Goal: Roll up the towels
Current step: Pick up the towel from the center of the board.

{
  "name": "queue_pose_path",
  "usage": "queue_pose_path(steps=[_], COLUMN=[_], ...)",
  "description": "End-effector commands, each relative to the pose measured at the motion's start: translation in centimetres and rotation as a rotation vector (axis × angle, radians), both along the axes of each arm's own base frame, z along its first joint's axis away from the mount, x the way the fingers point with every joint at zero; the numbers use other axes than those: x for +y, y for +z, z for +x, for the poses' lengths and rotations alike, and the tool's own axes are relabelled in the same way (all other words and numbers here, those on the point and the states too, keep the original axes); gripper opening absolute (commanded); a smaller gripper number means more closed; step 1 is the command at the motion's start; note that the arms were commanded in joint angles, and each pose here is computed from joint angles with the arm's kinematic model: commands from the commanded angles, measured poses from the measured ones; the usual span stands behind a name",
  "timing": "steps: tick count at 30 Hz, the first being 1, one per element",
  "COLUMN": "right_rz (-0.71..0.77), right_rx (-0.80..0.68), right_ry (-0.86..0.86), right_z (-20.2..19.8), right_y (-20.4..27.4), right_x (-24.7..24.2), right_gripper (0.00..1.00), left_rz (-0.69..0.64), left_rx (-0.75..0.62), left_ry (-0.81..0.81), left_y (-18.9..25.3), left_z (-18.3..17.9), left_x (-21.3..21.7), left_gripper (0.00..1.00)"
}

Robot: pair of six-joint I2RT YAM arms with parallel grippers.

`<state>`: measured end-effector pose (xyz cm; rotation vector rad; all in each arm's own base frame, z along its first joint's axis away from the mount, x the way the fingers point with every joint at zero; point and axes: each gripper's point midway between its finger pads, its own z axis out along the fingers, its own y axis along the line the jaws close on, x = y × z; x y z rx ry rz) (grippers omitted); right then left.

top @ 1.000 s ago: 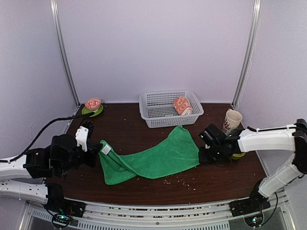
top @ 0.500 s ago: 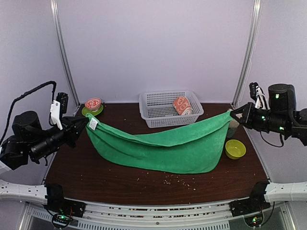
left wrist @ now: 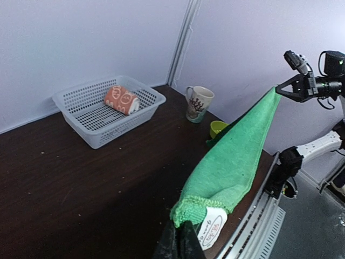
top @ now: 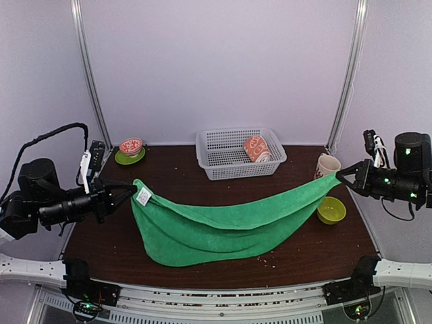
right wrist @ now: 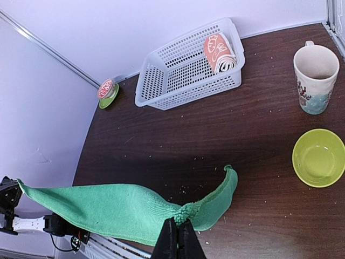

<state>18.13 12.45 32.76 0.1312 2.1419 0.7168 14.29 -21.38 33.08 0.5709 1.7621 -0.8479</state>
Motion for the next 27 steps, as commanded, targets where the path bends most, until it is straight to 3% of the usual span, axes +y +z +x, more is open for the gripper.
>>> queue_pose_path(steps=[1, 5, 9, 14, 19, 23, 27], right_rz=[0.010, 0.030, 0.031, 0.025, 0.005, -0.022, -0.022], right_rx=[0.019, 0.043, 0.053, 0.055, 0.065, 0.058, 0.023], right_ry=[0.059, 0.059, 0.013, -0.066, -0.142, -0.126, -0.105], right_z=[-2.5, -3.5, -1.6, 2.7, 6.3, 7.2, 7.8], right_y=[0.2, -0.6, -1.5, -2.2, -3.6, -3.7, -1.9], right_x=[-1.0, -1.5, -0.5, 1.5, 1.7, 1.9, 2.2], right_gripper=[0.00, 0.00, 0.00, 0.00, 0.00, 0.00, 0.00], left_rz=[-0.125, -0.147, -0.134, -0.022, 0.111, 0.100, 0.027], left_rx=[0.101, 0.133, 0.075, -0.021, -0.027, -0.074, -0.182], left_ry=[-0.194, -0.180, -0.087, 0.020, 0.103, 0.192, 0.269], left_y=[0.8, -0.3, -0.4, 0.2, -1.5, -1.2, 2.4], left_z=[-3.8, -4.1, -2.4, 0.7, 4.1, 5.4, 6.1], left_x=[-0.8, 0.0, 0.5, -0.7, -2.2, -1.0, 1.1], left_gripper=[0.00, 0.00, 0.00, 0.00, 0.00, 0.00, 0.00])
